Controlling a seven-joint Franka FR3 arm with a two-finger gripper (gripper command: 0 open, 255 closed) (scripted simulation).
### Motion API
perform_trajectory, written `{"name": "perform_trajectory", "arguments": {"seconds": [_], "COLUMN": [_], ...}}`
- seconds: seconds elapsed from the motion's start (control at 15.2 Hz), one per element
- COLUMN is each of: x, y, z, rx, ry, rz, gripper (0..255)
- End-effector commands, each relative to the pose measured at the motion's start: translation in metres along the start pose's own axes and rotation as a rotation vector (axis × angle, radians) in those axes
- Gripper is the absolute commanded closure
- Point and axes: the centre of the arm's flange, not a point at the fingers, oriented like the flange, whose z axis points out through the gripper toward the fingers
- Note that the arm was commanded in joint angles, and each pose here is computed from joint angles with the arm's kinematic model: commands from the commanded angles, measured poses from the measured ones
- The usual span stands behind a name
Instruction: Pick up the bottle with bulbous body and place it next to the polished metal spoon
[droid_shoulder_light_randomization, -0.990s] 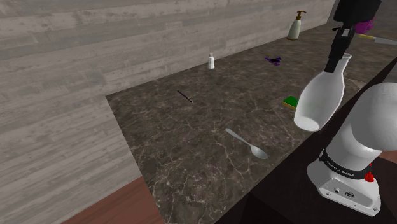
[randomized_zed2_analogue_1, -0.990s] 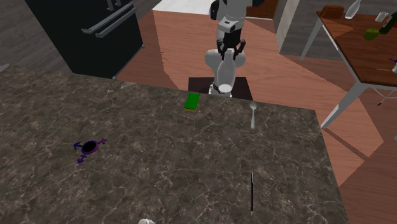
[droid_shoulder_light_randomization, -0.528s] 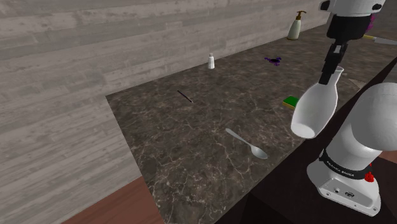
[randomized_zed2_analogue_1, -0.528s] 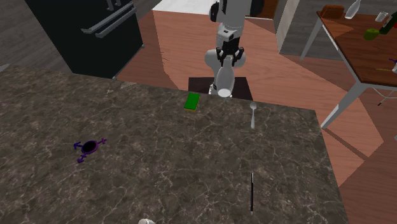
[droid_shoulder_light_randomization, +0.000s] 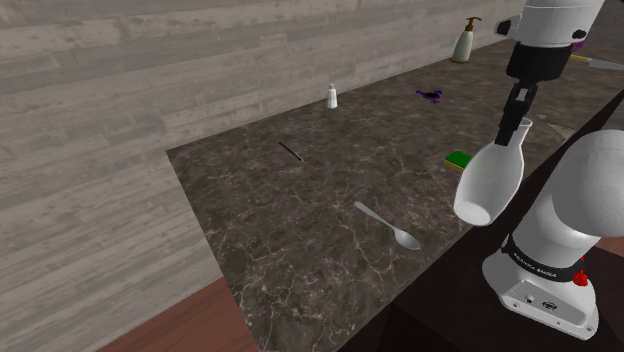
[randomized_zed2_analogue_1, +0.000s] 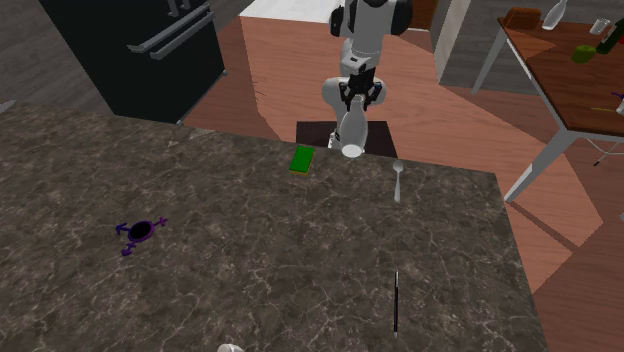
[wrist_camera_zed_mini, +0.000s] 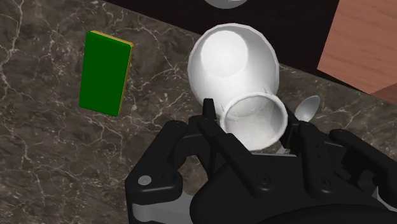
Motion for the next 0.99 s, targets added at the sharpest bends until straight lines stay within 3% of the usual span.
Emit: {"name": "perform_trajectory", "arguments": {"seconds": [0.0,0.2,0.26,0.59,0.86,0.92], "x": [0.0,0.0,0.0,0.0,0.0,0.0], "y": [0.0,0.0,0.0,0.0,0.0,0.0], "z": [0.0,0.0,0.0,0.0,-0.05,-0.05], "rx": [0.0,0.0,0.0,0.0,0.0,0.0], "ry": [0.0,0.0,0.0,0.0,0.0,0.0], "rz": [0.0,0.0,0.0,0.0,0.0,0.0], "gripper": [255,255,0,0,0,0]}}
